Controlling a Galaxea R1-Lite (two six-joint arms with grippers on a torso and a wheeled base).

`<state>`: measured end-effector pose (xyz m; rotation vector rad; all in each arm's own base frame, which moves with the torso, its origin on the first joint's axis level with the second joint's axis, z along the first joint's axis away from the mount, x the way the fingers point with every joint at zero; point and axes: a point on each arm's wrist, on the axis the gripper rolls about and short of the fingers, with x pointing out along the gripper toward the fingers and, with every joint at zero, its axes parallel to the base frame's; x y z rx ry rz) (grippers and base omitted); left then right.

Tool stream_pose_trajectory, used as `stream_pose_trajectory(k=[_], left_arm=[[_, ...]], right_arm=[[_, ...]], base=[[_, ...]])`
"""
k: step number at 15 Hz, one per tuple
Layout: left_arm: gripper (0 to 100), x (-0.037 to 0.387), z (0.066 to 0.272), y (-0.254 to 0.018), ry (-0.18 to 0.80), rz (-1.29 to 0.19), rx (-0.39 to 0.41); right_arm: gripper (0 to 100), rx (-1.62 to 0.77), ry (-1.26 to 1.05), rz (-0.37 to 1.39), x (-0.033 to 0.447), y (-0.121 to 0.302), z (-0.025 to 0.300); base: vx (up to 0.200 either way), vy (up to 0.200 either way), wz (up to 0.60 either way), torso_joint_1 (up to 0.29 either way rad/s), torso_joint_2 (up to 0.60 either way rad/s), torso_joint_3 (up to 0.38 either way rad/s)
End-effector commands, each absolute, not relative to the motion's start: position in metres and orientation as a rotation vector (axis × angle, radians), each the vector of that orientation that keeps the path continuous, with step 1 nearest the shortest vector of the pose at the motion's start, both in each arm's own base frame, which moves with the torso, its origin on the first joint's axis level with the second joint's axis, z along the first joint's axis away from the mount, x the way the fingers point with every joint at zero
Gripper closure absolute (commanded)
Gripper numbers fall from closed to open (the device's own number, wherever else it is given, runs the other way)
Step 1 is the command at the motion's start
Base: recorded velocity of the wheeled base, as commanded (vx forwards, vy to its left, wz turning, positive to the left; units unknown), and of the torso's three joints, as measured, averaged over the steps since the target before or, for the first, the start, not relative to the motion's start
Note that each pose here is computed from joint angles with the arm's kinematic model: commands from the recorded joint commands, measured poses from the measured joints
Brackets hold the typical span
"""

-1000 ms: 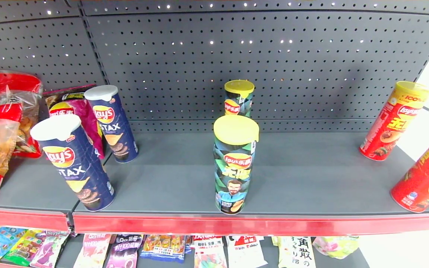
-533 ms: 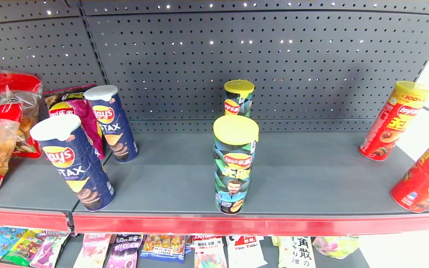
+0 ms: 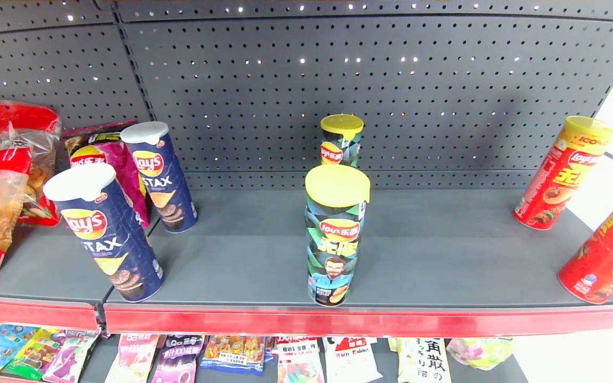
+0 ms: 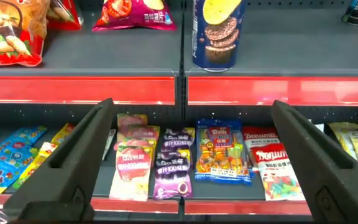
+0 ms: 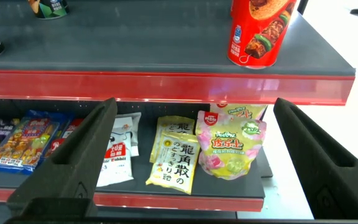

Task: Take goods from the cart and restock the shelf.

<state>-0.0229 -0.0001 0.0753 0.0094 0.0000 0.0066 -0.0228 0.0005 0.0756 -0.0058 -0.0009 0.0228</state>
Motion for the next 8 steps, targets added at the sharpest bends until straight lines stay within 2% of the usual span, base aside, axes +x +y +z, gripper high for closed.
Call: stream_pose_trajectory(k=[1, 8], left_arm=[[0, -0.0229, 0.0757, -0.0001, 0.000, 0.008, 0.009], [0, -0.0228, 0.0753, -0.0001, 0.002, 0.008, 0.009]], right_arm=[[0, -0.006, -0.002, 0.021, -0.0228, 0.0005, 0.0756], [0, -0.006, -0.002, 0.021, -0.0228, 0.0005, 0.0756]], base=[[0.000, 0.000, 0.00, 0.000, 0.00, 0.000], [0.000, 0.000, 0.00, 0.000, 0.00, 0.000]])
